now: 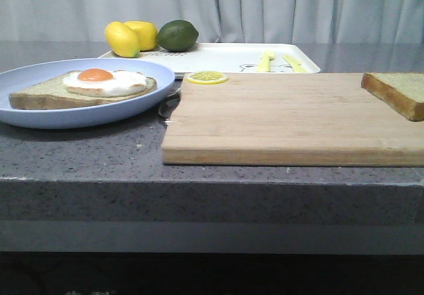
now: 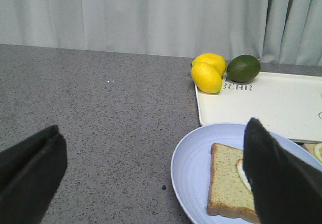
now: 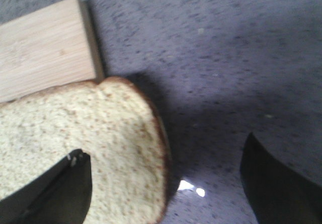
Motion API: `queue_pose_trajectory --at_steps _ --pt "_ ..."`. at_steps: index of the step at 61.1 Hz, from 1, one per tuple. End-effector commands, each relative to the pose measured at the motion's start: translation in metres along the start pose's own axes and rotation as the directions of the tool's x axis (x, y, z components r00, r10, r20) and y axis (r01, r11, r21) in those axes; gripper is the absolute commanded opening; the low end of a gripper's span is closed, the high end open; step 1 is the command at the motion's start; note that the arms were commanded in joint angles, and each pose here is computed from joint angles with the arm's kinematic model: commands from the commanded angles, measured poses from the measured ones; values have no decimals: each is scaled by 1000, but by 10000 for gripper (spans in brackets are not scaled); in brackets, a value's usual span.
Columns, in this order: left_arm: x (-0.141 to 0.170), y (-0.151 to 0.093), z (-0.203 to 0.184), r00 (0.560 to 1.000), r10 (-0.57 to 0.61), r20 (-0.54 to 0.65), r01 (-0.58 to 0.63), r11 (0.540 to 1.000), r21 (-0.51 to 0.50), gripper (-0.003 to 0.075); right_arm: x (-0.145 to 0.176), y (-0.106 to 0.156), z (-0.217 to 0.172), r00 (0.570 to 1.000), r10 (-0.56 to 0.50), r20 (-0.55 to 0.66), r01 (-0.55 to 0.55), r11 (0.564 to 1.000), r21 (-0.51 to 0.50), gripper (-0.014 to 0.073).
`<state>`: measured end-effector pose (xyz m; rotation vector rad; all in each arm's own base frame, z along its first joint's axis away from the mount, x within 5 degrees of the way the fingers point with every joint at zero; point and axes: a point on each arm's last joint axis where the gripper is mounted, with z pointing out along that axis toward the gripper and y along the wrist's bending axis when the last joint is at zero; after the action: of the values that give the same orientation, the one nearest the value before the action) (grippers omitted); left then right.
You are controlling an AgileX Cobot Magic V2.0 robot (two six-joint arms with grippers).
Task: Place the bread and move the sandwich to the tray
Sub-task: 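Grasp the bread slice edge with the right gripper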
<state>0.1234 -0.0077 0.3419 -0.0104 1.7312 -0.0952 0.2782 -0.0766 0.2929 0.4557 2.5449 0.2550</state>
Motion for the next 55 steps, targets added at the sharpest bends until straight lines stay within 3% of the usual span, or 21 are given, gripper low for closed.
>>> queue_pose_trajectory --at_steps 1,21,24,35,39,55 --pt "-19 -2 -2 994 -3 109 2 1000 12 691 -12 6 -4 999 -33 40 35 998 -57 611" --pt "-19 -2 -2 994 -3 109 2 1000 12 691 -13 7 26 997 -15 -76 2 986 -166 587" --pt "-19 -2 -2 994 -3 109 2 1000 12 691 -13 7 26 997 -15 -76 2 986 -167 522" --pt "-19 -2 -2 994 -3 109 2 1000 12 691 -13 10 21 997 -13 -71 0 984 -181 41" --pt "-19 -2 -2 994 -3 109 2 1000 12 691 -13 12 16 998 -13 -58 2 983 -185 -76" --pt "-19 -2 -2 994 -3 109 2 1000 12 691 -11 26 -23 998 -7 55 20 972 -235 -59"
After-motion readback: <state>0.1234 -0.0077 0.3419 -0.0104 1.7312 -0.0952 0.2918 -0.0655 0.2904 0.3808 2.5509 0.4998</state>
